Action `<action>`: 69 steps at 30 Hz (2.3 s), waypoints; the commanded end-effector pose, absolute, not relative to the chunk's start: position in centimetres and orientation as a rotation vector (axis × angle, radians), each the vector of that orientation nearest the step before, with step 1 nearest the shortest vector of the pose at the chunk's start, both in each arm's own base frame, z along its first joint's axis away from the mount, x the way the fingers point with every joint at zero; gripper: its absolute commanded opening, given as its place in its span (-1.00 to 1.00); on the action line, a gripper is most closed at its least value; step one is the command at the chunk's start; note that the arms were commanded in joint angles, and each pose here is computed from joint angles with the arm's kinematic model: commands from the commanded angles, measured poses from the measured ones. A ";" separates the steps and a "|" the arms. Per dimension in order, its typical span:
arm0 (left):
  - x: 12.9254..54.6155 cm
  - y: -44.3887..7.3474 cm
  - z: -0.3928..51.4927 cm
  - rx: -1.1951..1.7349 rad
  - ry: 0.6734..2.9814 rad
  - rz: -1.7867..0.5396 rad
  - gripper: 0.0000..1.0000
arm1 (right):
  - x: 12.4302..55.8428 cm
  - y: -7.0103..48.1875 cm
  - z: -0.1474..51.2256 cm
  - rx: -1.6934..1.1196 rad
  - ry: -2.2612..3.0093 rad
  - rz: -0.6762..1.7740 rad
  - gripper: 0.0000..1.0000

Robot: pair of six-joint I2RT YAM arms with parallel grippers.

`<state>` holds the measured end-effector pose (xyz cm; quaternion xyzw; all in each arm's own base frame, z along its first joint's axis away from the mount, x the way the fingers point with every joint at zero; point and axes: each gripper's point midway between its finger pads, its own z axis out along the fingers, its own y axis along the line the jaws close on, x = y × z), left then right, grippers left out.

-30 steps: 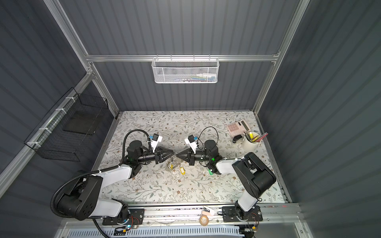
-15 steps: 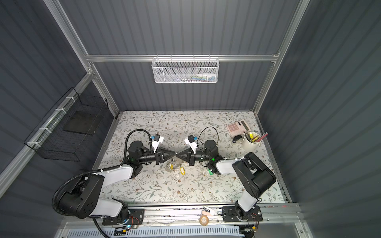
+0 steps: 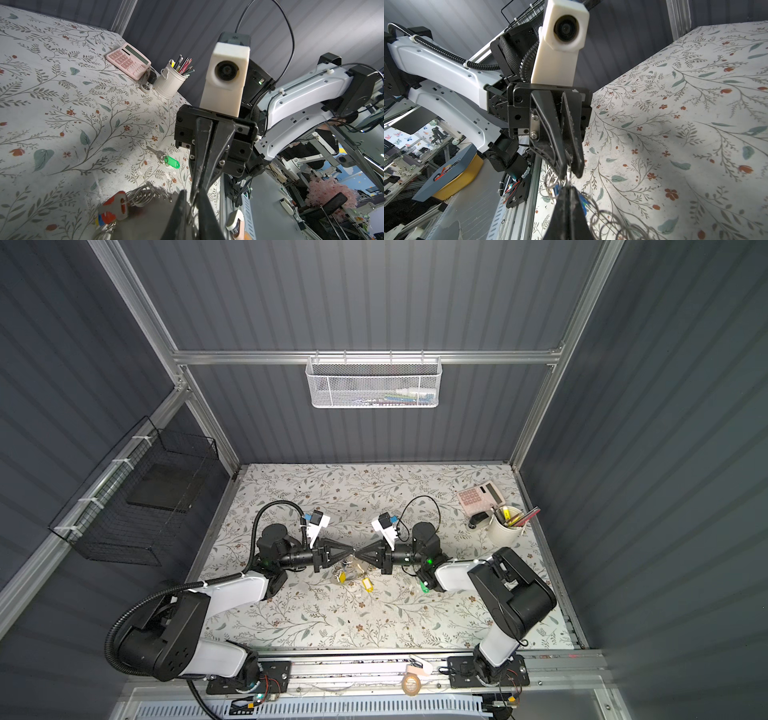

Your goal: Put the keys on the keyring

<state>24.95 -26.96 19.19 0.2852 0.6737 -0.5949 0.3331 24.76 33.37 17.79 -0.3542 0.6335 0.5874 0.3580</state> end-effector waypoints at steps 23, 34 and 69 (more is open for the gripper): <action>25.4 -26.6 20.4 0.823 1.934 -1.350 -1.00 | 26.3 31.4 18.7 -0.822 1.609 1.431 -0.50; 24.2 -27.6 21.4 1.067 1.960 -1.258 -1.00 | 25.7 30.9 19.5 -0.828 1.582 1.446 -0.18; 24.0 -29.4 20.7 1.211 1.977 -1.228 -1.00 | 23.8 32.9 18.7 -0.952 1.601 1.518 -0.25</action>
